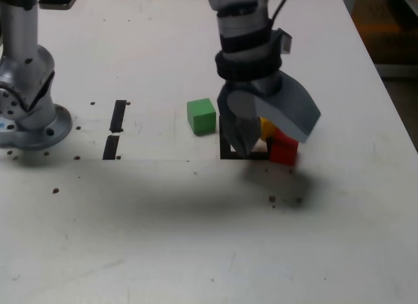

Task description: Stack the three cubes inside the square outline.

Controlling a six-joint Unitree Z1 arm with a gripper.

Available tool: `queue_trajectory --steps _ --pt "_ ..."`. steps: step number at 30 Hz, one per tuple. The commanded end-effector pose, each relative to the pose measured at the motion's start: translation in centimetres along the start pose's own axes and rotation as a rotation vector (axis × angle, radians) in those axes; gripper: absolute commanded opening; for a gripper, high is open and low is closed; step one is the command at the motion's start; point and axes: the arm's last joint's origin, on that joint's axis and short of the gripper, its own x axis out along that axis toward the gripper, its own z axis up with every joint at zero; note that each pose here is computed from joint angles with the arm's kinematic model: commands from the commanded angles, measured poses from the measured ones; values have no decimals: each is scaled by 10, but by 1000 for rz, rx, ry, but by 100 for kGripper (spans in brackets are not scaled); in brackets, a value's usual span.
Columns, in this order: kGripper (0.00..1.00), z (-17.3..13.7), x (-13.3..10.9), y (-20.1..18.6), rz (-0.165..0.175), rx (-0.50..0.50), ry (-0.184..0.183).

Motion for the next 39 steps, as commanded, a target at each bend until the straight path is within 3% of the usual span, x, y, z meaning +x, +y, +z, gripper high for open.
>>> queue_trajectory --steps 1,11,16,20,23,26,31,39 --pt "97 4 4 1 -2 2 0" --pt "94 11 18 7 15 -5 32" --pt "91 12 20 11 67 -22 58" --pt "86 11 21 14 116 -47 110" --pt "78 9 23 16 144 -67 154" --pt "67 9 25 16 161 -76 170" --pt "52 17 30 12 184 -69 164" --pt "49 38 39 -2 189 -13 113"
